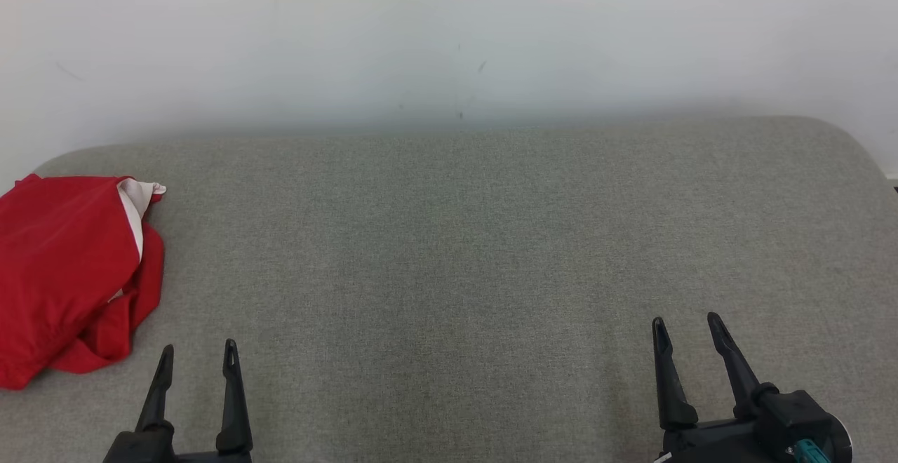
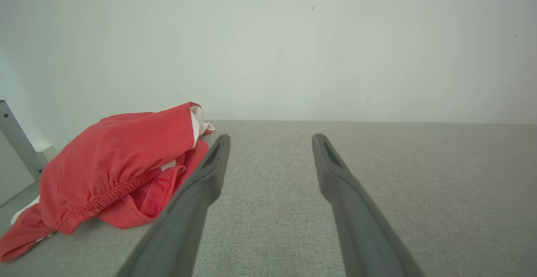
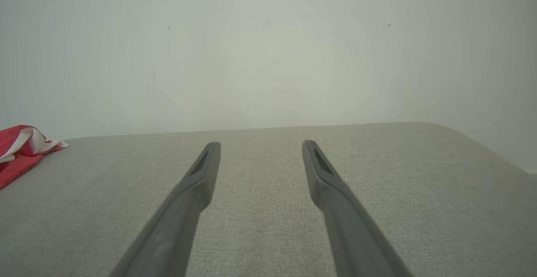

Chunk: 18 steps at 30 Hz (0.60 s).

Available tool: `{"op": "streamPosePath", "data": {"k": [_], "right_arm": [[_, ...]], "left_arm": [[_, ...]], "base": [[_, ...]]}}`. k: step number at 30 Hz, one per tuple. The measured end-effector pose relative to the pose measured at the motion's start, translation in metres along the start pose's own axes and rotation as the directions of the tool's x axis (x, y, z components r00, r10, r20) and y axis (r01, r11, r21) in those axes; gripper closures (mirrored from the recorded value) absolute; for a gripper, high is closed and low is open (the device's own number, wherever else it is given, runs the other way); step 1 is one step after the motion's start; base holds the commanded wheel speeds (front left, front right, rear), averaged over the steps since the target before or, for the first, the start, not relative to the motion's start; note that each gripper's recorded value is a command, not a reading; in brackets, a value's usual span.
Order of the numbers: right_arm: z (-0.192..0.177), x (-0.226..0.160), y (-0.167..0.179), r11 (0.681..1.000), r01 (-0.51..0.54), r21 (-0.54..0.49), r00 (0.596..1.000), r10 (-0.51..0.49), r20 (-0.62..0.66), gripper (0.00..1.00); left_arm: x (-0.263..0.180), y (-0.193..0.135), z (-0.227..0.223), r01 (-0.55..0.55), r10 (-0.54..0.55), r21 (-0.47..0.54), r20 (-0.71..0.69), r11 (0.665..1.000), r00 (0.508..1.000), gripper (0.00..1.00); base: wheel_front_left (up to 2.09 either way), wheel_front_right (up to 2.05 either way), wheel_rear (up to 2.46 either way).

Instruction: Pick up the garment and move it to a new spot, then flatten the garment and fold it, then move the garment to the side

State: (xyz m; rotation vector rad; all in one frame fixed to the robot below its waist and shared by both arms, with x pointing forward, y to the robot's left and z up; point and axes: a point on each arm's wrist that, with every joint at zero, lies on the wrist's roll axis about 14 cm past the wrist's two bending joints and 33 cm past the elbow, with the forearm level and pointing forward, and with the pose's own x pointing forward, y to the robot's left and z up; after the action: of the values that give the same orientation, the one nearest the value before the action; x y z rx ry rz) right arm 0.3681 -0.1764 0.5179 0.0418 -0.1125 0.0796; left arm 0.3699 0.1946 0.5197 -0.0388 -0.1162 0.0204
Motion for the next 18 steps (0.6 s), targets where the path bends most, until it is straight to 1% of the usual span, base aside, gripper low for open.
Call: {"op": "streamPosePath", "data": {"k": [6, 13, 14, 18], "right_arm": [[-0.001, -0.002, 0.002, 1.0, -0.005, 0.003, 1.0, 0.005, 0.003, 0.0], [-0.002, -0.003, 0.001, 0.999, 0.004, 0.035, 1.0, -0.005, 0.002, 0.0], [-0.002, -0.004, 0.0, 0.999, 0.005, 0.039, 1.0, -0.006, 0.001, 0.0], [-0.004, -0.004, -0.001, 0.999, 0.011, 0.05, 1.0, -0.011, -0.004, 0.0]], "left_arm": [[-0.002, 0.001, -0.005, 0.009, -0.009, 0.013, -0.011, 1.0, 1.0, 0.0], [-0.005, 0.001, -0.011, 0.012, -0.013, -0.03, -0.026, 0.999, 1.0, 0.0], [-0.005, 0.0, -0.011, 0.014, -0.015, -0.048, -0.028, 0.999, 0.999, 0.0], [-0.005, 0.0, -0.011, 0.018, -0.02, -0.053, -0.028, 0.998, 0.999, 0.0]], "base": [[0.0, 0.0, 0.0], [0.0, 0.0, 0.0], [0.0, 0.0, 0.0], [0.0, 0.0, 0.0]]}}
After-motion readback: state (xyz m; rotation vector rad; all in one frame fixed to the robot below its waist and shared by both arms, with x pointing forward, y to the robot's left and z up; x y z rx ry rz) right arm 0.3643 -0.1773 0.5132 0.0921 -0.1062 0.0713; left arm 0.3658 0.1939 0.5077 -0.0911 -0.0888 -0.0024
